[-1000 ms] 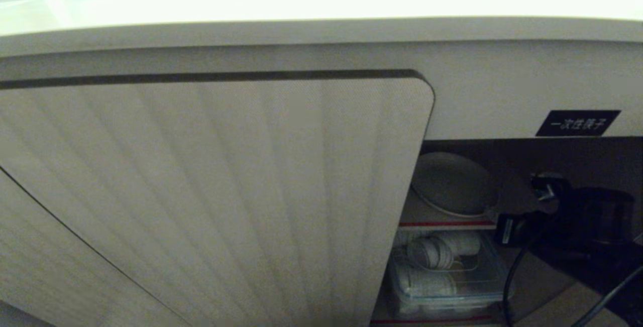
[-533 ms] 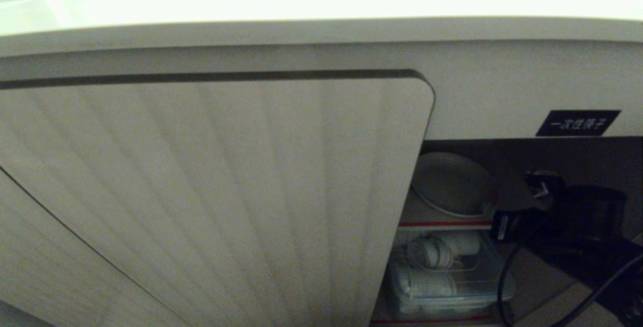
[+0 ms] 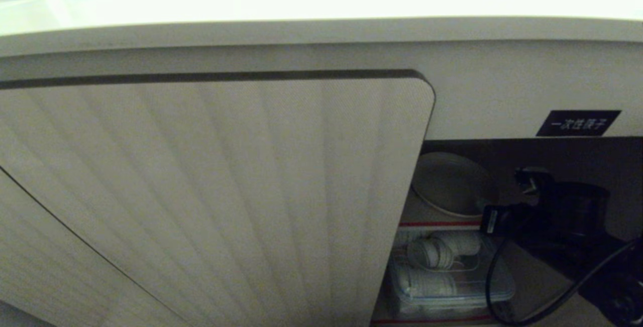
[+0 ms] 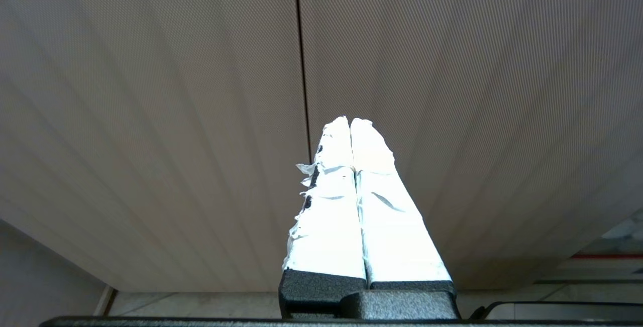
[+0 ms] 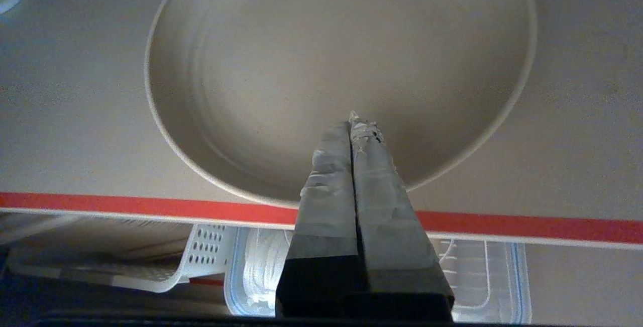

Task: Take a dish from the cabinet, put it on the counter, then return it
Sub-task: Take the plate from the cabinet

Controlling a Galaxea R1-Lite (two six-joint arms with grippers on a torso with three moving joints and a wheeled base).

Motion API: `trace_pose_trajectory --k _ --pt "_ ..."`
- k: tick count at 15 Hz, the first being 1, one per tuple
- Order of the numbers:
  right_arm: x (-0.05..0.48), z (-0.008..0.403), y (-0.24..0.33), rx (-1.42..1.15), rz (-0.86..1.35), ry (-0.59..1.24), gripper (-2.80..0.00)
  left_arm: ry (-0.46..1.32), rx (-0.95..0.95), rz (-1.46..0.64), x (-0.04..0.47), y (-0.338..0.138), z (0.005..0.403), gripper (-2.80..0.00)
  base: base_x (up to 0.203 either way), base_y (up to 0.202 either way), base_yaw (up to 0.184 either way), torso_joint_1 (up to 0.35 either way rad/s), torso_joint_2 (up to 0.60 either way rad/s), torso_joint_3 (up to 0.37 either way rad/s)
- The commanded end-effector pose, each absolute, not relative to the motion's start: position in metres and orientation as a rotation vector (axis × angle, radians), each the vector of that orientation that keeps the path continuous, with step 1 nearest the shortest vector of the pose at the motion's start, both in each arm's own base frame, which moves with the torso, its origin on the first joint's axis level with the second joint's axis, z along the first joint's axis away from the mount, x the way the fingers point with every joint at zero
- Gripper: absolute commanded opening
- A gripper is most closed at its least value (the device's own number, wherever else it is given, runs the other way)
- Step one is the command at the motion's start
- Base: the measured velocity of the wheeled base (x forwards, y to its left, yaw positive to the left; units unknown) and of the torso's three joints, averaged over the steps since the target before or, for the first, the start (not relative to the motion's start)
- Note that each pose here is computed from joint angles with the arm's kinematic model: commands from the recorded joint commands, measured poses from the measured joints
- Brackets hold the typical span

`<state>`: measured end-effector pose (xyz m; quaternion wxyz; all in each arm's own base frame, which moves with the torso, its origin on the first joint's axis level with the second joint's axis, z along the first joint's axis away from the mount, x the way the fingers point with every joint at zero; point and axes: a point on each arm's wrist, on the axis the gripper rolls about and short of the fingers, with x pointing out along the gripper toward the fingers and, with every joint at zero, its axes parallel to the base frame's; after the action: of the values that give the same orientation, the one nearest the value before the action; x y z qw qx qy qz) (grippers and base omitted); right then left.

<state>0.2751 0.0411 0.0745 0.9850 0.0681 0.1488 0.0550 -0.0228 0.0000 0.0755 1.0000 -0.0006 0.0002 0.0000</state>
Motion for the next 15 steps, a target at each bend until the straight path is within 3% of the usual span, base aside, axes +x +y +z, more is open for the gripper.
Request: trace_pose_trajectory --k 1,3,4,15 --pt "0.2776 0.073 0.0426 0.137 0.113 0.297 -2.8 0.0 -0.002 0.0 -0.0228 0.0 0.0755 -2.8 0.0 0.0 0.0 0.0 0.0 0.0" --pt "0.2792 0.0729 0.0426 0.137 0.11 0.288 -2.8 0.0 -0.002 0.0 -0.0228 0.0 0.0755 -2.8 0.0 0.0 0.0 0.0 0.0 0.0" --pt "0.2821 0.0731 0.0429 0.137 0.1 0.272 0.0 0.0 -0.002 0.0 -0.0228 0.0 0.0755 -2.8 0.0 0.0 0.0 0.0 0.0 0.0" --pt "0.2868 0.0776 0.042 0.129 0.067 0.235 0.0 0.0 -0.002 0.0 -0.0228 0.0 0.0755 -2.8 0.0 0.0 0.0 0.0 0.0 0.0"
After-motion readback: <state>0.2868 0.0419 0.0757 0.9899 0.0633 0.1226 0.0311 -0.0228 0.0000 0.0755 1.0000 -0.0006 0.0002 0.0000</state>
